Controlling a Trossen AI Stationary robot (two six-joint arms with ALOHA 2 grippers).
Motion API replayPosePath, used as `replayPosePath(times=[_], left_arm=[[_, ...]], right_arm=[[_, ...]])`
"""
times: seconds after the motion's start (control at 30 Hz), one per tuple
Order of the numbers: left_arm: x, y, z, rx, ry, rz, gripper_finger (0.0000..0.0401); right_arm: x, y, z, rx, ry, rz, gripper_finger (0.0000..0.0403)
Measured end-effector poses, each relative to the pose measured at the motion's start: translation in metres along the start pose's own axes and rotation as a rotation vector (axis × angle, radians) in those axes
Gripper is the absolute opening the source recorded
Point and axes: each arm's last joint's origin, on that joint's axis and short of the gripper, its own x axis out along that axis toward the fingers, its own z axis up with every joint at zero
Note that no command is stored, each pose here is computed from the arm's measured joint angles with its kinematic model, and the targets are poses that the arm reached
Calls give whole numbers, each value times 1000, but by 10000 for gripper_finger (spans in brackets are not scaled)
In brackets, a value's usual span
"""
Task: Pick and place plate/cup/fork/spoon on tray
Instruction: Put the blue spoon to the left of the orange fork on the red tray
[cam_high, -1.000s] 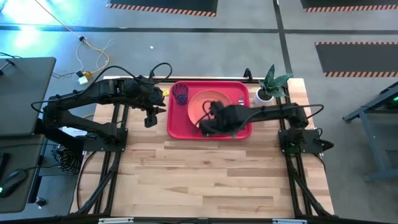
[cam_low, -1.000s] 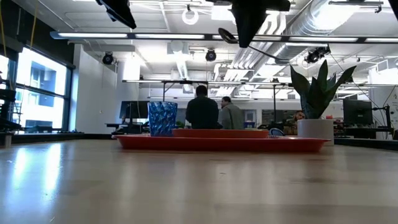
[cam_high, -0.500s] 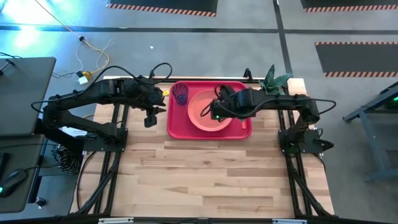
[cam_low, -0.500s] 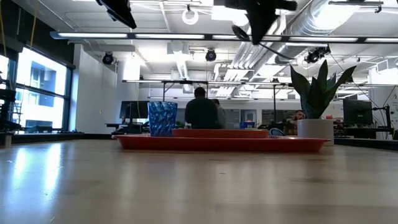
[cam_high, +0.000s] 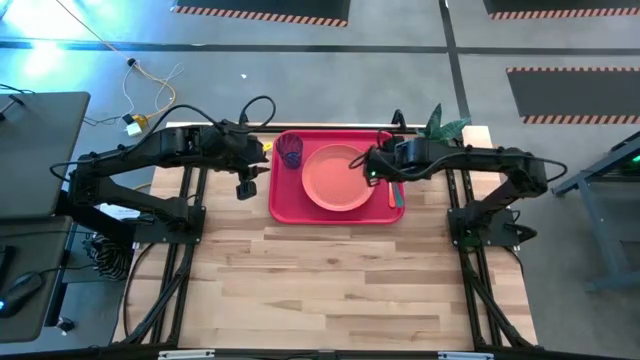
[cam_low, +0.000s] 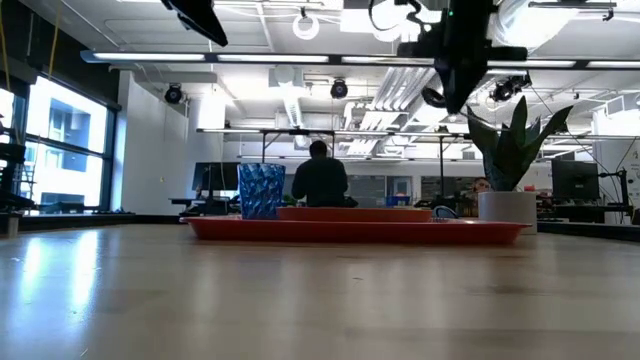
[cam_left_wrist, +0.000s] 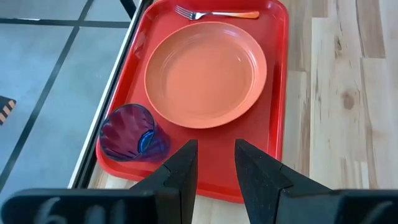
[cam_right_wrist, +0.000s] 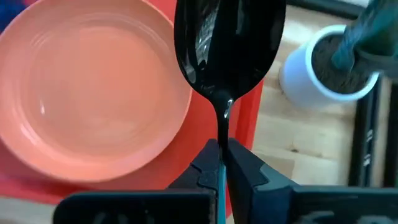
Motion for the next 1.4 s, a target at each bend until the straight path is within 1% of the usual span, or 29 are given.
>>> replayPosePath(times=[0.13, 0.27, 0.47, 0.6, 0.87, 0.97, 1.17, 1.4], left_arm=[[0, 0, 0, -1, 0, 1, 97], [0, 0, 0, -1, 2, 9, 97], [0, 4, -1, -6, 13, 85, 97], [1, 9, -1, -22, 20, 114, 97], [1, 21, 1, -68, -16, 159, 97], [2, 25, 0, -72, -14, 172, 97], [2, 31, -1, -86, -7, 193, 97], [2, 36, -2, -103, -1, 209, 97]], right_arm=[[20, -5, 6, 83, 43, 4, 0], [41, -6, 12, 151, 66, 39, 0], [72, -12, 15, 230, 114, 80, 0], [86, -17, 13, 245, 148, 80, 0], [102, -24, 22, 279, 118, 103, 0], [108, -26, 27, 269, 120, 94, 0], [134, -27, 36, 231, 195, 101, 0], [159, -25, 42, 242, 266, 126, 0]])
